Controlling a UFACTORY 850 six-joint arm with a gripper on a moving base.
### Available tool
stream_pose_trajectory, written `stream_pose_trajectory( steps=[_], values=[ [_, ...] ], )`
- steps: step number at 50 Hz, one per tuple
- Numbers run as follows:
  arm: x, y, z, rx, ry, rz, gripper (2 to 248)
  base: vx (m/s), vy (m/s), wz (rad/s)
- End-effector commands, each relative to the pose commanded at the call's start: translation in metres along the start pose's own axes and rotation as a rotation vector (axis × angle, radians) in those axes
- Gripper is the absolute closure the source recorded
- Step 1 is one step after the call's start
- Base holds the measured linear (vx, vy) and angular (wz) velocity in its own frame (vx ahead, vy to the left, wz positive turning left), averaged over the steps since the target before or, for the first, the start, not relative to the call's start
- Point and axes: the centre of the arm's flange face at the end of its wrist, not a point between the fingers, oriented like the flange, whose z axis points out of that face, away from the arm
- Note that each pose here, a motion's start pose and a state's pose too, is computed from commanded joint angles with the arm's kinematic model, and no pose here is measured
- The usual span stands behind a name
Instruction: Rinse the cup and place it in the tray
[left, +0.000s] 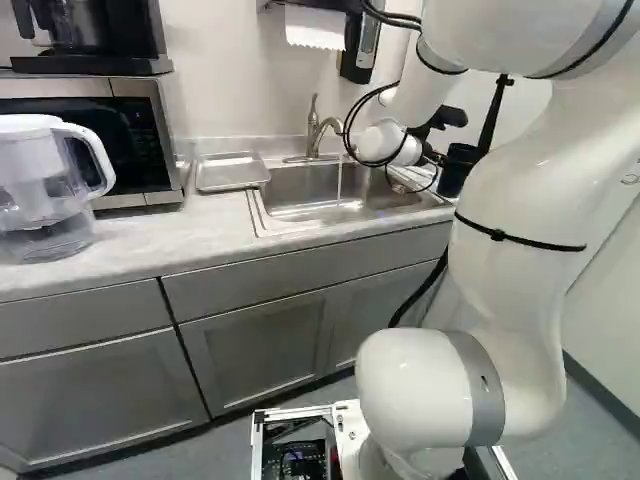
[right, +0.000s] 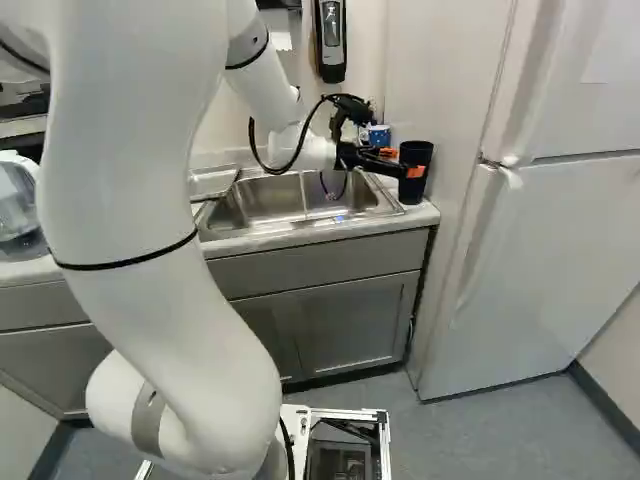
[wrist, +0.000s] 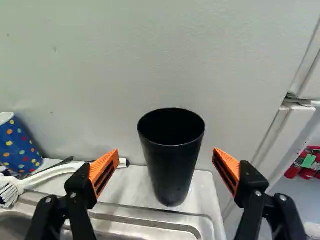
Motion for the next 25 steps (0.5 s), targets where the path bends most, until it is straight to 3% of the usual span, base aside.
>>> stream_pose_trajectory(
  steps=[7, 25],
  values=[
    [-0.007, 0.000, 0.010, -0.022, 0.000, -0.012, 3, 0.000, 0.000, 0.000],
    [-0.003, 0.002, 0.016, -0.054, 0.029, -0.008, 3, 0.000, 0.000, 0.000]
  ],
)
